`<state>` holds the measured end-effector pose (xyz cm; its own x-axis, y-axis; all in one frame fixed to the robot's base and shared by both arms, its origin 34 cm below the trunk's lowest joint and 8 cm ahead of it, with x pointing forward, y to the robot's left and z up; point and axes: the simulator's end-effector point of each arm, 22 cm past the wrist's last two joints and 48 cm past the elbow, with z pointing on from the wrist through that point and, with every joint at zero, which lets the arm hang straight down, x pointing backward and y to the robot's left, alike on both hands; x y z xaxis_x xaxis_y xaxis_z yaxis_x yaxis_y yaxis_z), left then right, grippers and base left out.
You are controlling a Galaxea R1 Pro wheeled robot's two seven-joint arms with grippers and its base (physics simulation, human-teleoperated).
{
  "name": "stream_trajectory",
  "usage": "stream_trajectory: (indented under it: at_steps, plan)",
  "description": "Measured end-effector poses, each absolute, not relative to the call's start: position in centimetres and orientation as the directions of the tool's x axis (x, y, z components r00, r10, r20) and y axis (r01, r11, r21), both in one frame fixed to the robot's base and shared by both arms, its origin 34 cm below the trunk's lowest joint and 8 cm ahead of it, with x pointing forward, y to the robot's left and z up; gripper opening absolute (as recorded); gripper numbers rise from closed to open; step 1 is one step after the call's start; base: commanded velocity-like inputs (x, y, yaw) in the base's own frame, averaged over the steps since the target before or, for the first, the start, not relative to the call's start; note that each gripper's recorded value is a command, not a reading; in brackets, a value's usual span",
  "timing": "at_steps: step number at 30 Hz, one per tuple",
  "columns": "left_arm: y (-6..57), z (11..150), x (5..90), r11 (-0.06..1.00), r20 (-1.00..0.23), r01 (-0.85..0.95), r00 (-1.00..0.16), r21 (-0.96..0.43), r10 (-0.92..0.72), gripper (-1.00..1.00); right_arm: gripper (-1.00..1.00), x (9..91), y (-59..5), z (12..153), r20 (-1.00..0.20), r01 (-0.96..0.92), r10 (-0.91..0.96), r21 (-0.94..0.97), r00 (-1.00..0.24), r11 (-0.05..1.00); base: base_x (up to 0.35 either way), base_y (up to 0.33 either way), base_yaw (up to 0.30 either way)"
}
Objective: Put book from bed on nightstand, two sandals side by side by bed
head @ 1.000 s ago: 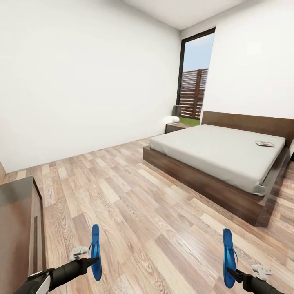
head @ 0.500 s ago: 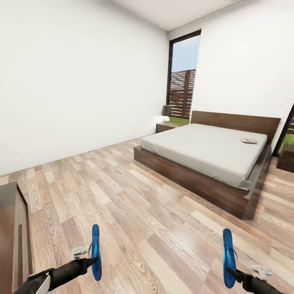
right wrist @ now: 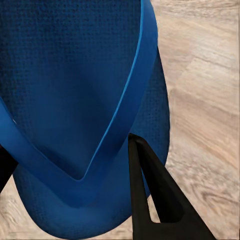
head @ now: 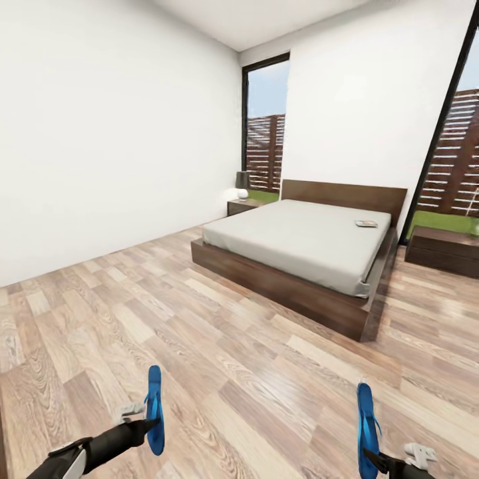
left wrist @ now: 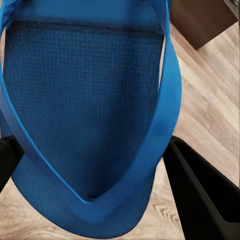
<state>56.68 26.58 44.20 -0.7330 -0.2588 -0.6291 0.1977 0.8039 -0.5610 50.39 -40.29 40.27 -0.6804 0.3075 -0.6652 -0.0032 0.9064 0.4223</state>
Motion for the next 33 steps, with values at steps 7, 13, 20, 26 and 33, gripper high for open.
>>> stream_trajectory:
  at_steps: [7, 13, 20, 26, 33]
  plan:
    - [25.4, 40.8, 55.6, 0.867, -0.621, 0.151, -0.756, -0.474, -0.208, -1.0, -1.0, 48.6, -33.1, 36.5, -0.591, 0.025, 0.319, 0.451, -0.741, 0.892, 0.0, 0.0, -0.284]
    - [24.3, 38.5, 52.9, 0.881, -0.622, 0.22, -0.776, -0.42, -0.103, -1.0, -1.0, 46.9, -30.2, 35.0, -0.563, -0.064, 0.205, 0.42, -0.8, 0.905, 0.0, 0.0, -0.284]
    - [23.8, 38.3, 52.7, 0.879, -0.63, 0.233, -0.771, -0.416, -0.094, -1.0, -1.0, 46.9, -30.0, 35.0, -0.564, -0.071, 0.198, 0.42, -0.802, 0.905, 0.0, 0.0, -0.284]
    - [23.7, 38.4, 52.7, 0.878, -0.631, 0.23, -0.77, -0.419, -0.099, -1.0, -1.0, 46.9, -30.0, 35.0, -0.564, -0.07, 0.198, 0.418, -0.802, 0.906, 0.0, 0.0, -0.284]
    - [23.6, 38.3, 52.6, 0.878, -0.628, 0.229, -0.772, -0.421, -0.1, -1.0, -1.0, 46.9, -30.1, 35.0, -0.564, -0.069, 0.198, 0.417, -0.802, 0.906, 0.0, 0.0, -0.284]
